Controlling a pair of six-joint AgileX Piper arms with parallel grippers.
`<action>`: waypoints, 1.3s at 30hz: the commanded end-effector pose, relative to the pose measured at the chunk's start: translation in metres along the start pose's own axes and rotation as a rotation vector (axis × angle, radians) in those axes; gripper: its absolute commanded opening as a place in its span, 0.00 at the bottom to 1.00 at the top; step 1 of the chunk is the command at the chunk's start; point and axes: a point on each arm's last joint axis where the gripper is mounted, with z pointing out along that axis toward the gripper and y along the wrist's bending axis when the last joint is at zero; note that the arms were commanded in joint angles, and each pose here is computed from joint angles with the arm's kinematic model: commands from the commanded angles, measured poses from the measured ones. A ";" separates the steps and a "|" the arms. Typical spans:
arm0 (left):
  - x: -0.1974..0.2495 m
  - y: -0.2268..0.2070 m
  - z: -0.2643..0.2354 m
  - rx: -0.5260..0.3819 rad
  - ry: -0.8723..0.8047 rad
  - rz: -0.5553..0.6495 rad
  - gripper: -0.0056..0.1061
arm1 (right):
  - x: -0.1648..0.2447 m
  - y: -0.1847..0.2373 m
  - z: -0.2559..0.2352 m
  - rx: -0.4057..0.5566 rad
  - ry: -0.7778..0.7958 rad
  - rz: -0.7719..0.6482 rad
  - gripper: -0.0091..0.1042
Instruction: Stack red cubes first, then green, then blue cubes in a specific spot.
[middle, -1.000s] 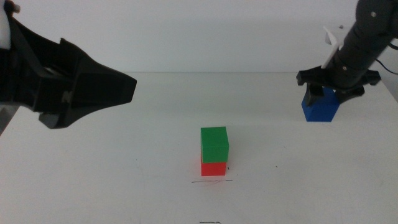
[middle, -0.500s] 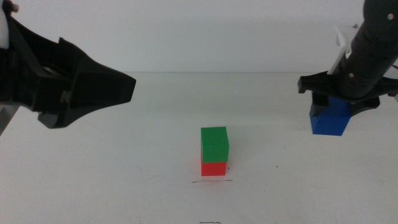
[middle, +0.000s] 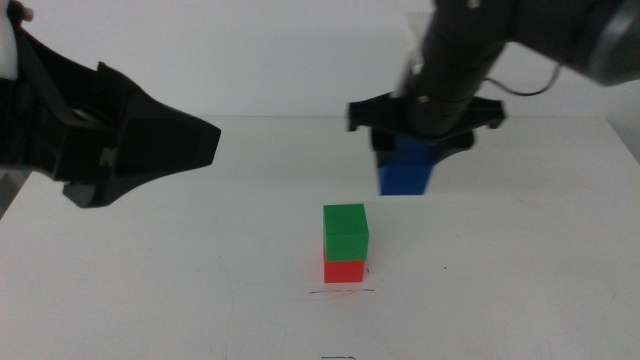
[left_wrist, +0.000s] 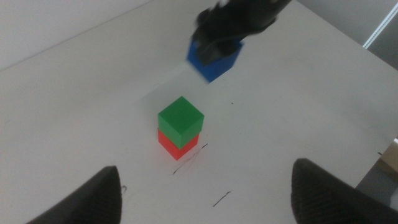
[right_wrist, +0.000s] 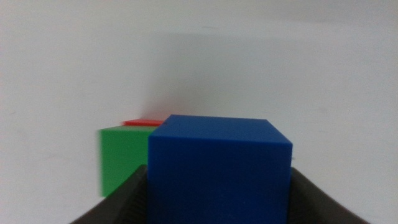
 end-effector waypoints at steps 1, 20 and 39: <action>-0.011 -0.003 -0.009 0.005 -0.103 -0.007 0.89 | 0.002 0.007 -0.025 -0.009 -0.022 -0.015 0.07; -0.011 -0.003 -0.009 0.005 -0.104 -0.007 0.89 | 0.014 0.047 0.005 -0.055 0.058 -0.068 0.07; -0.011 -0.003 -0.009 0.005 -0.104 -0.007 0.89 | 0.009 0.055 0.017 -0.100 0.011 -0.072 0.63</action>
